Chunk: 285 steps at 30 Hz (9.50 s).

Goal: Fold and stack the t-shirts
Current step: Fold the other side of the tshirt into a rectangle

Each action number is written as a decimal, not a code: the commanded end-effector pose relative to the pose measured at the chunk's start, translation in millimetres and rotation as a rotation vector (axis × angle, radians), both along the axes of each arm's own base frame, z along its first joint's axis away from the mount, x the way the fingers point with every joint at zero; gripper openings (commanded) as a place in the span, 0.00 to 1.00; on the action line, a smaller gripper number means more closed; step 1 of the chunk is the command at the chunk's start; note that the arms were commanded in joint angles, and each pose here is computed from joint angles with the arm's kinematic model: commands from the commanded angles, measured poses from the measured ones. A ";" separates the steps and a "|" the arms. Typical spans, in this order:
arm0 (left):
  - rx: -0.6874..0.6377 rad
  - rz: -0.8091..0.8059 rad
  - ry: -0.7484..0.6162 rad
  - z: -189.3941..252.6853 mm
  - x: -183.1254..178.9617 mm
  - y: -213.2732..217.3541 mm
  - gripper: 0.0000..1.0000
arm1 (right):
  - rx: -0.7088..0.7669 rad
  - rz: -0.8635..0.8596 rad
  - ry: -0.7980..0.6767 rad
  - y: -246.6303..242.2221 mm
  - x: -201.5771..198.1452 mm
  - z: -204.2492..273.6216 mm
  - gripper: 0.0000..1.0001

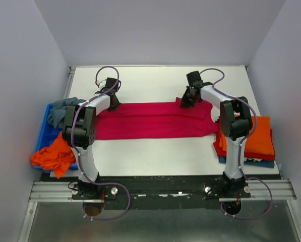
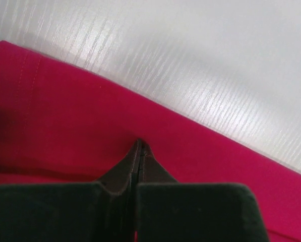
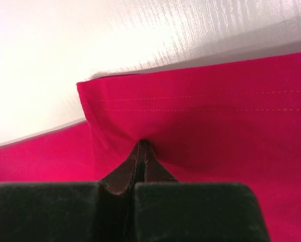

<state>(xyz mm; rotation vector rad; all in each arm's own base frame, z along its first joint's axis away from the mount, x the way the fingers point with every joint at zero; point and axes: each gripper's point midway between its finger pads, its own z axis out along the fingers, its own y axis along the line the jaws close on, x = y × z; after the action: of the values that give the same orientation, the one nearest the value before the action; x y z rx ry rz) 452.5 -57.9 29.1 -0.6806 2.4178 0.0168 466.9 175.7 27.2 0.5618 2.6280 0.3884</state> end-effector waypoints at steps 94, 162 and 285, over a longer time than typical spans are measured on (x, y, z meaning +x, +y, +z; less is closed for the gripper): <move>-0.321 -0.576 -0.113 49.7 21.0 -244.1 0.00 | 0.100 0.335 0.016 72.6 -52.7 9.4 0.01; -0.470 -0.709 -0.155 36.9 68.8 -345.0 0.28 | -0.028 -0.130 -0.016 -132.2 50.0 22.0 0.44; -0.502 -0.973 -0.047 72.6 -110.9 -330.8 0.58 | 0.110 -0.003 -0.019 -76.2 -122.0 56.1 0.20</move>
<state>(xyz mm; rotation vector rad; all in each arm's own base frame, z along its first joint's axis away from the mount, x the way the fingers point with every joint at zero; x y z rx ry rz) 343.3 -383.5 58.3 0.3074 2.5359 -0.9431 321.5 87.0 80.9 0.6464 2.6223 0.4639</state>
